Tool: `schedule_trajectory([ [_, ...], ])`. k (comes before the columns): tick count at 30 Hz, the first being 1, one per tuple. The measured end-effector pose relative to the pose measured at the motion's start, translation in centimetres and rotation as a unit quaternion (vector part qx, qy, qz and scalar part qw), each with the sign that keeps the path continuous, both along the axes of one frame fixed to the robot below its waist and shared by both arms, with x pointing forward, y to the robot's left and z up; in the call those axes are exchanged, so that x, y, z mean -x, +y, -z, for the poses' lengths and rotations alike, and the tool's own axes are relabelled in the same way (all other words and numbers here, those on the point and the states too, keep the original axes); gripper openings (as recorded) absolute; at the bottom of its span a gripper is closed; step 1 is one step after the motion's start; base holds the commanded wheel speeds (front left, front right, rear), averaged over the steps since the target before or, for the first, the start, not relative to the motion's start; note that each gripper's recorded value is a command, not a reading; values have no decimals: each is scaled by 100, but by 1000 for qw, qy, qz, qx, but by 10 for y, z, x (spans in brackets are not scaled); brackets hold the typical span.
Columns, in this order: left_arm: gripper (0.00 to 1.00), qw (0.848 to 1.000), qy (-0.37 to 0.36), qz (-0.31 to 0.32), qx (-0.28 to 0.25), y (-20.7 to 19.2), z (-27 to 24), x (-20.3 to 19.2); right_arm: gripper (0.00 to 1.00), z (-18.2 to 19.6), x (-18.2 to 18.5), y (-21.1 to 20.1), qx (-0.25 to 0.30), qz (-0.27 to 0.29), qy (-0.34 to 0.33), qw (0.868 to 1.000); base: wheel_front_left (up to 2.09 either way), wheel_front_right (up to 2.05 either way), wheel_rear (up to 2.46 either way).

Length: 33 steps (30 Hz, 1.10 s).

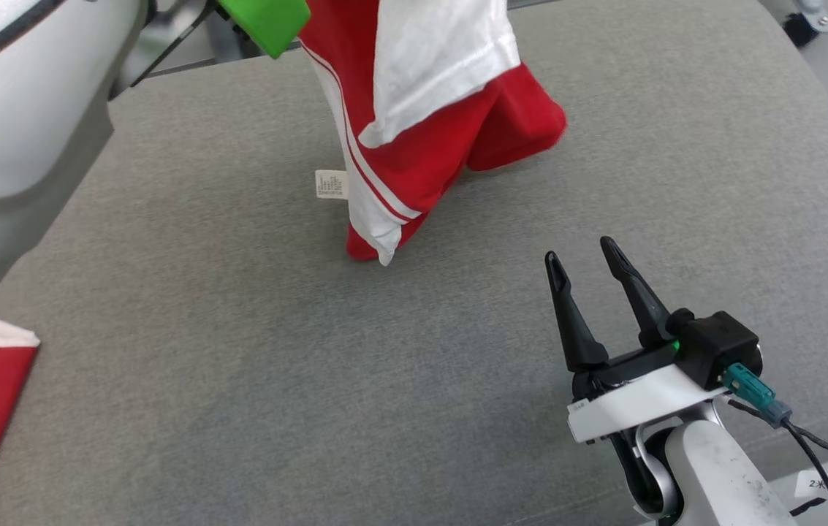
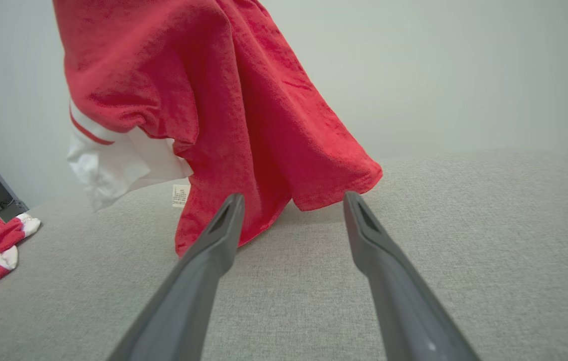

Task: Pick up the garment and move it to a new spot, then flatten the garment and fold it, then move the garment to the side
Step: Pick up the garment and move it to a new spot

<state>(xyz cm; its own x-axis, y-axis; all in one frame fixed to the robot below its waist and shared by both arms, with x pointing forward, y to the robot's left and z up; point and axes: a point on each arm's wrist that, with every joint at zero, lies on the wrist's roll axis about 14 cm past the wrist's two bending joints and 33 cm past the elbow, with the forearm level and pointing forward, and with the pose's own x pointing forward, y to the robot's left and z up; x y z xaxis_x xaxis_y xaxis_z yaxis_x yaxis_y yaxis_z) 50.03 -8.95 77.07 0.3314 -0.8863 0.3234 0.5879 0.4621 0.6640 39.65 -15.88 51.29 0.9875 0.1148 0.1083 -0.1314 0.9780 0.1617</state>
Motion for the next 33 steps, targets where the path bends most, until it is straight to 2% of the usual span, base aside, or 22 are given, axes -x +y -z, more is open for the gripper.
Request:
schedule_trajectory([
  [5,0,997,27,66,-17,-46,35,13,100,0,14,-33,5,50,5,999,0,0,0],
  [10,0,987,108,108,-52,-71,128,29,100,6,20,-54,13,83,17,996,0,0,0],
  [14,0,968,218,80,-92,-59,231,42,100,14,16,-52,23,80,28,996,0,0,0],
  [19,0,944,312,63,-89,-47,289,79,100,21,9,-38,33,55,36,997,0,0,0],
  [22,0,930,354,27,-94,-25,317,88,100,19,4,-28,34,41,30,998,0,0,0],
  [23,6,929,357,15,-98,-19,322,89,100,18,3,-26,35,37,28,998,0,0,0],
  [24,29,929,359,-1,-87,-14,319,87,100,17,4,-22,35,32,26,999,0,0,0],
  [25,43,930,359,-12,-75,-11,314,85,100,17,5,-20,34,29,25,999,0,0,0],
  [26,91,932,357,-23,-58,-8,306,83,100,17,8,-16,34,24,25,999,0,0,0],
  [27,100,933,355,-38,-38,-3,297,79,100,16,10,-13,33,20,24,999,0,0,0],
  [33,100,925,349,-139,61,54,264,73,100,5,22,0,31,2,7,999,0,0,0],
])
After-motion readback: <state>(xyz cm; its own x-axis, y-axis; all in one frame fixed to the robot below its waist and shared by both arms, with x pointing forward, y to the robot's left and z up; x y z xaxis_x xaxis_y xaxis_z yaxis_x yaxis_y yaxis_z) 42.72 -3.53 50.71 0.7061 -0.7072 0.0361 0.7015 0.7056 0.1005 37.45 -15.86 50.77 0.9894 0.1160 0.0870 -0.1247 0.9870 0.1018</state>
